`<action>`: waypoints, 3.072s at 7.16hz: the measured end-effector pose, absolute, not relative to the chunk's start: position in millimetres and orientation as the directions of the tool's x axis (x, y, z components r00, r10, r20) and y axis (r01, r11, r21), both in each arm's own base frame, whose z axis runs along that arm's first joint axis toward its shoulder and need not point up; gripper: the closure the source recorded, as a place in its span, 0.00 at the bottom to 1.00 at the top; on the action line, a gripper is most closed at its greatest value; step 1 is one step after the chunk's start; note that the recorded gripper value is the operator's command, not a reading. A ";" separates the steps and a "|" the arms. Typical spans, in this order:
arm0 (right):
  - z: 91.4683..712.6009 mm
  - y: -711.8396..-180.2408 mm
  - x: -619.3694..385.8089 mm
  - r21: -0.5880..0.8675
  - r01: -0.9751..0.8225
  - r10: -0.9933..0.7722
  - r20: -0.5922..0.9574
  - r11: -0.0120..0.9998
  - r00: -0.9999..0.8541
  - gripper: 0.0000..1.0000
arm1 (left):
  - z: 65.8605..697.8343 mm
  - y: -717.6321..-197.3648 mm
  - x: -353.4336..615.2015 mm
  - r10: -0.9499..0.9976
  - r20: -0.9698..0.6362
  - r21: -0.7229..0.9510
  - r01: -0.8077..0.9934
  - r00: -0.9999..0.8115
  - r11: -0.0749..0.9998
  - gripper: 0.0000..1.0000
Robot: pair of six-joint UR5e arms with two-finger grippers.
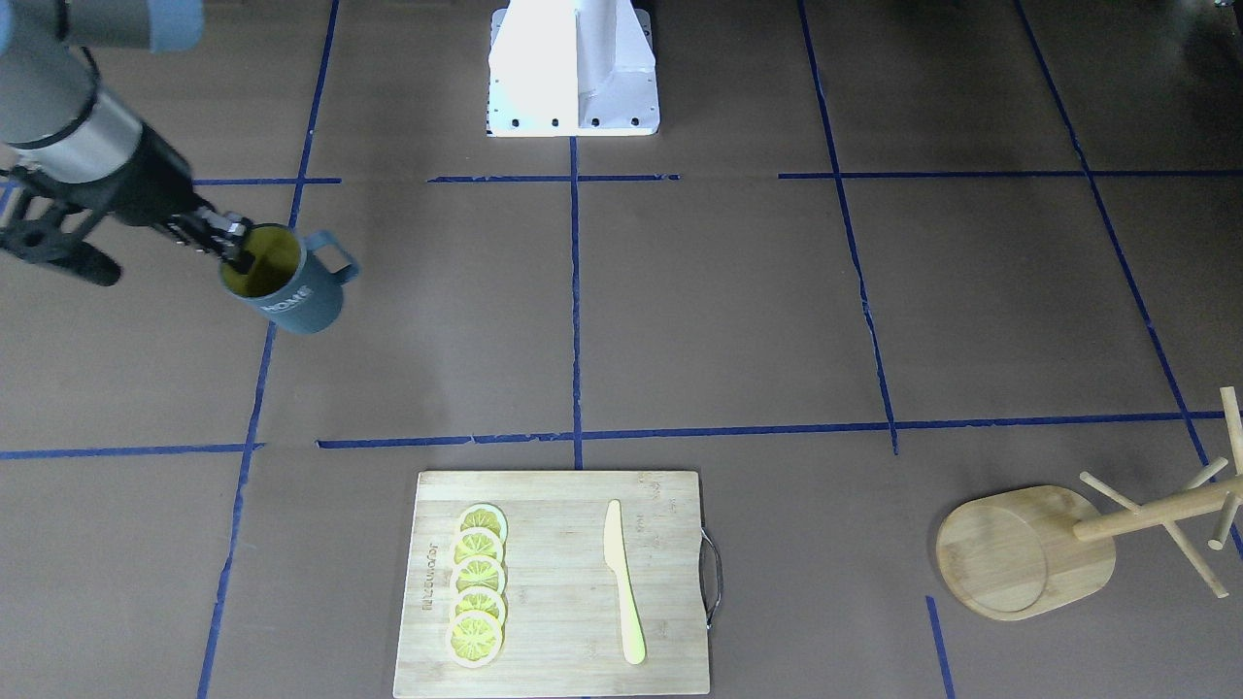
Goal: Hang cup on storage rack
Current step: 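Carry the teal mug toward the table center and set it down, then open the right gripper and withdraw it while the left arm approaches the mug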
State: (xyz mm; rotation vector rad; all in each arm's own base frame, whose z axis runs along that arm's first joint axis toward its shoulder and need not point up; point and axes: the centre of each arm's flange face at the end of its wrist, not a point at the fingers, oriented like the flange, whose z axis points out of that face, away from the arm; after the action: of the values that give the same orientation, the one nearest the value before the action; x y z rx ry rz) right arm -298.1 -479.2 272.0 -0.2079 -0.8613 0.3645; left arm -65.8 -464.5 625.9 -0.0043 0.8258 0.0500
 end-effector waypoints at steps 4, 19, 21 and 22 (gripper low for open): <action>163.9 -442.7 -508.1 -0.348 -0.303 0.460 0.642 0.887 0.613 0.98 | 629.7 -464.2 -65.5 0.039 -0.734 0.009 -0.048 0.678 0.999 0.00; 121.0 -449.8 -531.0 -0.356 -0.319 0.476 0.714 0.878 0.513 0.00 | 539.8 -455.0 -53.1 0.186 -0.715 0.186 -0.074 0.674 0.980 0.00; 120.1 -484.5 -475.7 -0.379 -0.346 0.509 0.719 0.858 0.473 0.00 | 474.0 -437.3 -7.0 0.315 -0.695 0.289 -0.150 0.646 0.945 0.00; 130.6 -502.1 -444.8 -0.382 -0.352 0.513 0.723 0.855 0.463 0.00 | 447.4 -435.0 27.3 0.344 -0.701 0.300 -0.179 0.624 0.937 0.00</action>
State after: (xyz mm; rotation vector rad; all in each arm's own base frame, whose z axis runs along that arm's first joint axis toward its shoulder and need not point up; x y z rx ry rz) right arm -444.8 -502.1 130.6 -0.1882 -0.9509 0.5355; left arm 27.3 -435.0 447.4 0.2095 0.8459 0.3029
